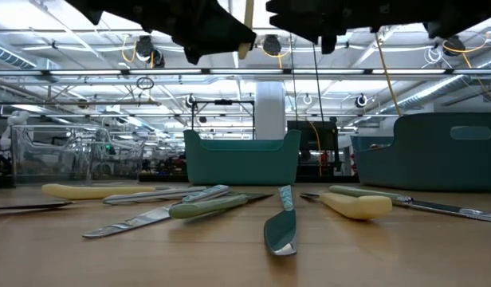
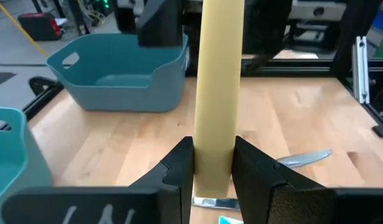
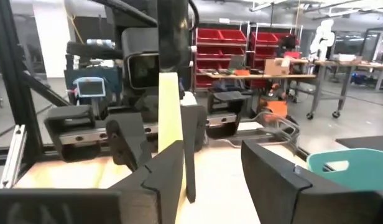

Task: Sort silverware by color (type)
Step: Put the right yellow knife into the green bin, then put the left yellow knife into the green bin

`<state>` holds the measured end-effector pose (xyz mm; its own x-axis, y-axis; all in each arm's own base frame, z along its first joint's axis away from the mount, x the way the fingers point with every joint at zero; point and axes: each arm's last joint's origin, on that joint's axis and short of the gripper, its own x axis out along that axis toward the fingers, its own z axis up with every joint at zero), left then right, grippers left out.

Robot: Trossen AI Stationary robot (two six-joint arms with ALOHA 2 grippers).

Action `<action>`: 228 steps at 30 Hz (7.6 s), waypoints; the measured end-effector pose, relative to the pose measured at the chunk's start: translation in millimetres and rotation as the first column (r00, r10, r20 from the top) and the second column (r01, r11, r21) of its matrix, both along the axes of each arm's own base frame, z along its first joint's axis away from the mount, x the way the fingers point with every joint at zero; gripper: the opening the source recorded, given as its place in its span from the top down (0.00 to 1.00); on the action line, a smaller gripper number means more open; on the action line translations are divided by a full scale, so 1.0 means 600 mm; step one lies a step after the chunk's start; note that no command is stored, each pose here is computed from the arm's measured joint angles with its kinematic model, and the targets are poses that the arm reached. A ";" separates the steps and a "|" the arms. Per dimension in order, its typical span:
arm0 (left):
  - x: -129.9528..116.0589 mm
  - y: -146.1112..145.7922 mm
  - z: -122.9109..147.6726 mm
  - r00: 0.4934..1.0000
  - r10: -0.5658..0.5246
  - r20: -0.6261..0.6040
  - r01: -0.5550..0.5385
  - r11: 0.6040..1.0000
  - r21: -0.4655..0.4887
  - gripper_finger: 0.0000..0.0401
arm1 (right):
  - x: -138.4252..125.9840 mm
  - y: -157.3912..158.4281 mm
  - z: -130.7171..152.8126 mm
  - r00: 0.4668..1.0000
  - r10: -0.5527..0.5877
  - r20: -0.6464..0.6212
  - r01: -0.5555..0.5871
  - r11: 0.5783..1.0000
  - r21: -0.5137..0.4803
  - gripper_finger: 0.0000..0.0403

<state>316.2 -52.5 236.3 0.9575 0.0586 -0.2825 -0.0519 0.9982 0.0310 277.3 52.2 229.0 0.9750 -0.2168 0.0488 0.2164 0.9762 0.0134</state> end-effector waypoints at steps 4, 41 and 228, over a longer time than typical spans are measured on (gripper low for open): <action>-0.009 0.002 0.005 1.000 0.009 -0.030 -0.009 1.000 0.007 0.78 | -0.013 -0.003 0.008 0.998 0.004 -0.060 -0.003 1.000 0.012 0.60; -0.076 0.015 0.039 0.980 0.091 -0.179 -0.085 0.996 0.040 0.78 | -0.058 -0.010 0.010 0.962 0.008 -0.272 0.013 0.997 0.078 0.60; 0.137 0.116 0.026 0.239 -0.278 -0.930 0.120 0.959 -0.256 0.59 | -0.097 0.035 -0.047 0.791 0.180 -0.585 -0.052 0.972 0.229 0.60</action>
<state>398.3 17.0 251.7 -0.0361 -0.1957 -0.9800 0.1375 0.9703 -0.1989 219.2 72.9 201.0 0.8120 -0.0425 -0.5822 0.1286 0.9859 0.1074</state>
